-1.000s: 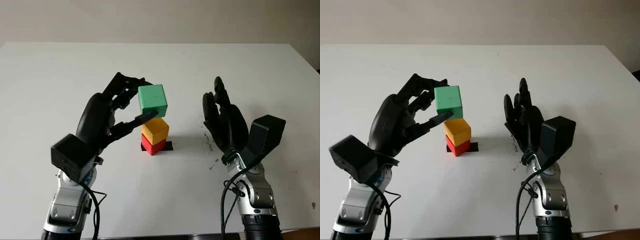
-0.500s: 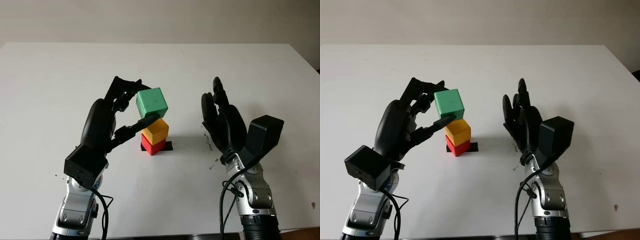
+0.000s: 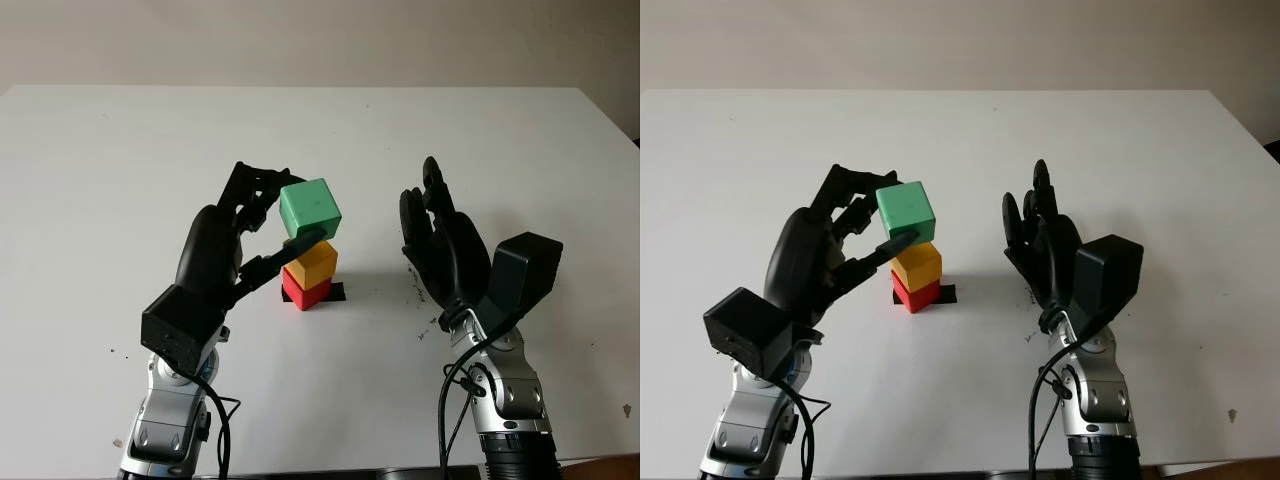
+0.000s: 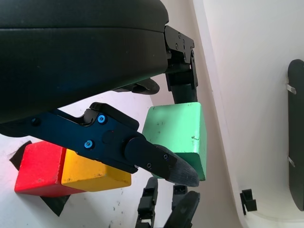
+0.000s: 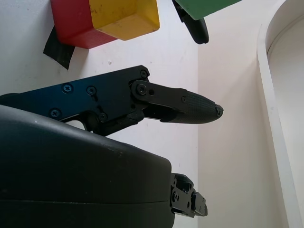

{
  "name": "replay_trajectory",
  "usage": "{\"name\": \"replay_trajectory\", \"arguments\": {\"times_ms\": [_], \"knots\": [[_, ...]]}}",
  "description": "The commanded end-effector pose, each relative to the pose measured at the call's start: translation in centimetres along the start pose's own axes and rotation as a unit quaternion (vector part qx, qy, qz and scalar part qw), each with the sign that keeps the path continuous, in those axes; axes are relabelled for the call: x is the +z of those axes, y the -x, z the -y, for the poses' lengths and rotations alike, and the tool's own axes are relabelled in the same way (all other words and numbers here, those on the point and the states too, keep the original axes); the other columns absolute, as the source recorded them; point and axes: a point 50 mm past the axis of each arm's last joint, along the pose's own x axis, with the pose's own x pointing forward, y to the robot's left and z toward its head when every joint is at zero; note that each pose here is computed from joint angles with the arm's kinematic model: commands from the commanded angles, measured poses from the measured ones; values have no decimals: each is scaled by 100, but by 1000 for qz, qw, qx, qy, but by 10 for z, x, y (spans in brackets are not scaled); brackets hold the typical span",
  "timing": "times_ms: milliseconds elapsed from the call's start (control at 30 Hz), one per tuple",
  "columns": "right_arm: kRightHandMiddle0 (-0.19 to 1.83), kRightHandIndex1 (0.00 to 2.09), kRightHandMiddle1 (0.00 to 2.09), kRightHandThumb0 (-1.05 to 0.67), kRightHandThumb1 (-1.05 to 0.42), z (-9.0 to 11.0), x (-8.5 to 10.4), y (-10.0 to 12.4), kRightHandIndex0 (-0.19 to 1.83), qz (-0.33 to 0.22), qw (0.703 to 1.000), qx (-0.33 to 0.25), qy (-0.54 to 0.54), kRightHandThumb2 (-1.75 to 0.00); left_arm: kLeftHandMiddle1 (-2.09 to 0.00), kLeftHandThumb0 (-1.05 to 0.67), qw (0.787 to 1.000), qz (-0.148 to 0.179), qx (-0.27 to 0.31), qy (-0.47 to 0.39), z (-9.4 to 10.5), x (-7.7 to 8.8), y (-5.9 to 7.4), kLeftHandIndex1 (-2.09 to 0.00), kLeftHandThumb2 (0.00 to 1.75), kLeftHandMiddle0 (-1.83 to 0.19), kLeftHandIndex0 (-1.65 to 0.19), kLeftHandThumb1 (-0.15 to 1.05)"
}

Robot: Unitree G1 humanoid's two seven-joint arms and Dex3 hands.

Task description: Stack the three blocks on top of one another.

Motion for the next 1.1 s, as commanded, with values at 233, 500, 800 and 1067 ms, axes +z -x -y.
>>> {"name": "replay_trajectory", "arguments": {"times_ms": [233,500,800,1067], "knots": [[-19,0,0,-57,-105,1,1,3,-19,5,1000,-4,2,-55,-6,-43,1000,-10,1,-5,4,-4,3,-162,13,-38,-29,105],[-19,0,0,-58,-105,2,1,4,-19,5,1000,0,3,-55,-4,-45,1000,-15,3,-21,2,-9,7,-162,14,-35,-26,105],[-19,0,0,-58,-105,3,2,4,-19,4,1000,1,2,-56,-5,-45,999,-32,-4,-19,-1,-11,11,-168,14,-35,-29,105],[-19,0,0,-58,-105,3,2,5,-19,2,1000,-1,2,-55,-5,-46,999,-45,-6,-22,-2,-15,11,-165,14,-35,-29,105]]}}
